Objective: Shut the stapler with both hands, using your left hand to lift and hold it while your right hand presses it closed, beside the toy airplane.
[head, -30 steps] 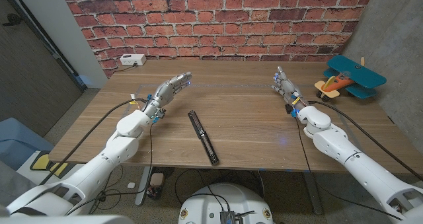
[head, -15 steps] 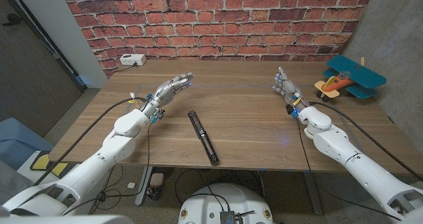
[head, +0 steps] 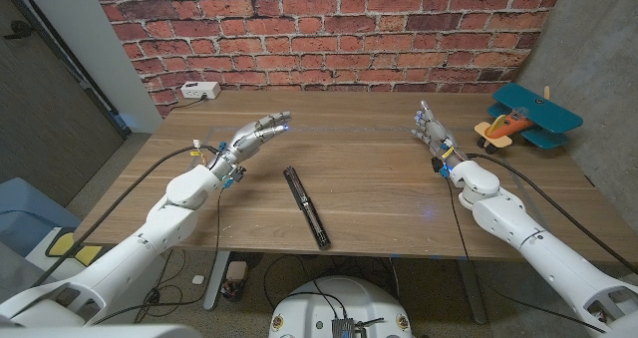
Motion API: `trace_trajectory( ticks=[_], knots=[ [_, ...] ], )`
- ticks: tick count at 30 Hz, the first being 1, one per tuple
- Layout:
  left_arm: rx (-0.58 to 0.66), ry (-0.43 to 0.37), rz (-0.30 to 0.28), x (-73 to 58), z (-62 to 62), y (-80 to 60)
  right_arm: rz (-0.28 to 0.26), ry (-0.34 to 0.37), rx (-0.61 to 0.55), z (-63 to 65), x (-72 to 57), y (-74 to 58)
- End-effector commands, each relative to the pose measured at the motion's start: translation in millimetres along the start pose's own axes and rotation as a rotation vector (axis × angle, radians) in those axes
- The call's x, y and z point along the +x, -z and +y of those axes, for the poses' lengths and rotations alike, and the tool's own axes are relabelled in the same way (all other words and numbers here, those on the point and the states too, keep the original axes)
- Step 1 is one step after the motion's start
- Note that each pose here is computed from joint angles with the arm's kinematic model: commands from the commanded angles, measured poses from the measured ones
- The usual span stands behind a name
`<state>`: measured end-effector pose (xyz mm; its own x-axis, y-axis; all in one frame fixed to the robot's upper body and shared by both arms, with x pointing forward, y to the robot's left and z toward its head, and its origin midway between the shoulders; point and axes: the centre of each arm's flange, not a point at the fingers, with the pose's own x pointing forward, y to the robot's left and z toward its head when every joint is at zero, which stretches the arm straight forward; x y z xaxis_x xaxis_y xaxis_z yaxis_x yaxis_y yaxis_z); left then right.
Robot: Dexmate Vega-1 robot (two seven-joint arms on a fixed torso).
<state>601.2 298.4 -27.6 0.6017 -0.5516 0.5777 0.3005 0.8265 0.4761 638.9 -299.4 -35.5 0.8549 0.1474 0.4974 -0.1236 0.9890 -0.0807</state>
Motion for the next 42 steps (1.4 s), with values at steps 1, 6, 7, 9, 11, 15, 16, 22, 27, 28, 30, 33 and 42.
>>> trace_trajectory(
  ticks=[1,6,7,9,11,15,16,22,27,28,30,33,42],
  knots=[
    [0.132,0.063,0.049,-6.2,1.5,-18.4,0.006,0.012,-0.007,-2.3,0.0,-0.6],
    [0.128,0.039,0.049,-11.8,5.8,-19.4,0.004,0.021,-0.005,-4.2,-0.5,-1.7],
    [0.117,0.033,0.045,-12.7,6.6,-18.9,0.006,0.022,-0.005,-4.6,-0.6,-1.7],
    [0.116,0.023,0.043,-14.4,7.8,-19.1,0.008,0.024,-0.006,-5.2,-0.7,-1.6],
    [0.124,0.01,0.041,-16.3,8.6,-21.0,0.011,0.027,-0.006,-5.9,-0.7,-1.6],
    [0.117,0.014,0.035,-18.5,9.4,-24.6,0.016,0.044,-0.005,-9.3,-0.5,-1.9],
    [0.125,0.016,0.035,-18.9,9.5,-25.9,0.018,0.045,-0.006,-9.8,-0.5,-1.9],
    [0.131,0.03,0.029,-21.1,9.7,-32.1,0.021,0.051,-0.007,-11.4,-0.5,-1.1],
    [0.153,0.039,0.034,-22.2,10.1,-34.2,0.023,0.055,-0.009,-12.6,-0.7,-0.6],
    [0.164,0.04,0.038,-22.6,10.2,-35.1,0.025,0.057,-0.006,-12.9,-0.8,-0.7],
    [0.185,0.046,0.045,-22.9,10.5,-36.8,0.025,0.059,-0.007,-13.4,-1.0,-0.9],
    [0.21,0.055,0.049,-22.8,10.4,-40.1,0.024,0.063,-0.005,-13.9,-1.1,-1.3],
    [0.363,0.061,0.063,-22.5,7.6,-57.8,0.022,0.067,-0.001,-14.0,-0.5,-1.6]
  ],
)
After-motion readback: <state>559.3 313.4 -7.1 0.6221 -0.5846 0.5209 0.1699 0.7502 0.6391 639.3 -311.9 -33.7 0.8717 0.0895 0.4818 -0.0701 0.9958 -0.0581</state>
